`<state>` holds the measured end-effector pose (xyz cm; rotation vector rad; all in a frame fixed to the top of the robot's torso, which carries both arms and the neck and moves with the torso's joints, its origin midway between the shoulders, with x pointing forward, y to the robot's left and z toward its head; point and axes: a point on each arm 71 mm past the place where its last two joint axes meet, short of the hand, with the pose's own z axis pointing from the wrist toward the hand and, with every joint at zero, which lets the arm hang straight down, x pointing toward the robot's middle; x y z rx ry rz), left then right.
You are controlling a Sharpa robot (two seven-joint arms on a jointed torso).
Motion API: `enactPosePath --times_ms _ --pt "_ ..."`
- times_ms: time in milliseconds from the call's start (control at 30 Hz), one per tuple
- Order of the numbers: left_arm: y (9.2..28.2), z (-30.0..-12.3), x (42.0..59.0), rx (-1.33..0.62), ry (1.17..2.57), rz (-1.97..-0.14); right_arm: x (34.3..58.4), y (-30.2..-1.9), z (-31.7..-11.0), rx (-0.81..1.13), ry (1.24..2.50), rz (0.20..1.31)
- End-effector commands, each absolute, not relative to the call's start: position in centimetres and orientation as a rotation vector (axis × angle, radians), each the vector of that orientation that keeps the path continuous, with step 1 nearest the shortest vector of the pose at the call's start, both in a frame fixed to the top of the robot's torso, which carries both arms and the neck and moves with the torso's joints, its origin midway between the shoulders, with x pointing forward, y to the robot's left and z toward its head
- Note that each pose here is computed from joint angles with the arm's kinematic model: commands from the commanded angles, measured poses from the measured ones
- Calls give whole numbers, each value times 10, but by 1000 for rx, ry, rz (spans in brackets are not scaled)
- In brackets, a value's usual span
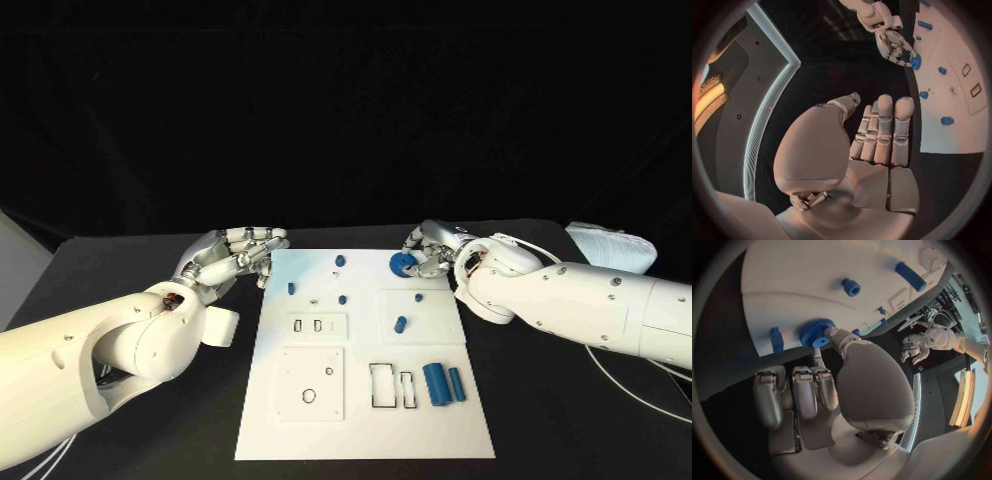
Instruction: Assemble the parts on the task board
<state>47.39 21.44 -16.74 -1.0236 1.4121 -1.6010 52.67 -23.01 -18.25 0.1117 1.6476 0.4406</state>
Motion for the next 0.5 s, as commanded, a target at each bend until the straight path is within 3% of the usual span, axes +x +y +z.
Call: enactPosePath --times_ms 33,300,500 --pt "212 -166 474 -1014 1414 -1623 523 -222 -174 62 1538 455" --pt "210 -166 474 -1014 1416 -1627 509 -195 -161 -23 1425 502" --pt "209 -166 474 -1013 1417 -1629 502 -167 -158 -76 1408 554"
